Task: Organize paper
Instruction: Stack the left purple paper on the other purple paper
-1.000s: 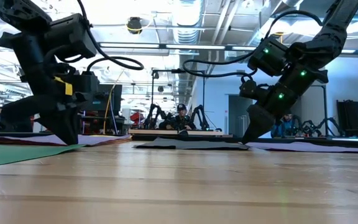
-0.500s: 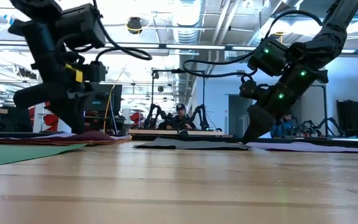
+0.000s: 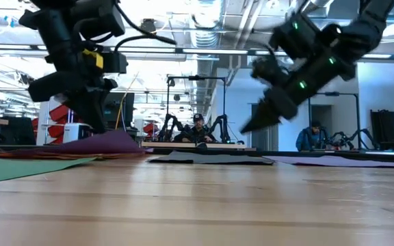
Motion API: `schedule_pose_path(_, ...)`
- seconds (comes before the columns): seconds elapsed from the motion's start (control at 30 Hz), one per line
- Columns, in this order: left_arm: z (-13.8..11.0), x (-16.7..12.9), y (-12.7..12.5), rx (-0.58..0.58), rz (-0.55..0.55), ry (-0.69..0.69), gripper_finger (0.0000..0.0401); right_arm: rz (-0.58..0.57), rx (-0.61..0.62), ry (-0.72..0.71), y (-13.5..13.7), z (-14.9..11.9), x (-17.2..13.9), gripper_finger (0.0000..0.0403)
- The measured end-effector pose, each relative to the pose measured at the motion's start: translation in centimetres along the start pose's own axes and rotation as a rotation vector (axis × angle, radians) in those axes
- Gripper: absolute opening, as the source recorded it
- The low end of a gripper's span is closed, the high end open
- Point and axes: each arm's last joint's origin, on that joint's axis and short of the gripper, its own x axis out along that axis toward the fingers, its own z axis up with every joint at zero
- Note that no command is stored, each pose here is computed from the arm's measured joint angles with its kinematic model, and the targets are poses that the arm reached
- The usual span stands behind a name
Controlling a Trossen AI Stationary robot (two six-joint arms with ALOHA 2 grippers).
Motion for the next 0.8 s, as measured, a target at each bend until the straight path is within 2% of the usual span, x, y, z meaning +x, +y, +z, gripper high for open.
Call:
schedule_pose_path(0.17,0.4,-0.2,0.1,0.007,0.002,-0.027,0.0,0.018,-0.129,-0.113,1.0,3.9,0.0,0.0041)
schedule_pose_path(0.37,0.9,-0.2,0.1,-0.004,0.004,-0.077,0.0,0.024,-0.217,-0.205,0.6,6.7,1.0,0.0075)
schedule_pose_path(0.6,1.5,-0.3,0.1,0.005,0.009,-0.13,0.0,0.021,-0.379,-0.157,1.4,6.6,4.9,0.0082)
schedule_pose_path(0.8,1.6,-0.3,0.2,0.006,0.009,-0.143,0.0,0.022,-0.433,-0.141,2.1,7.1,8.0,0.0082)
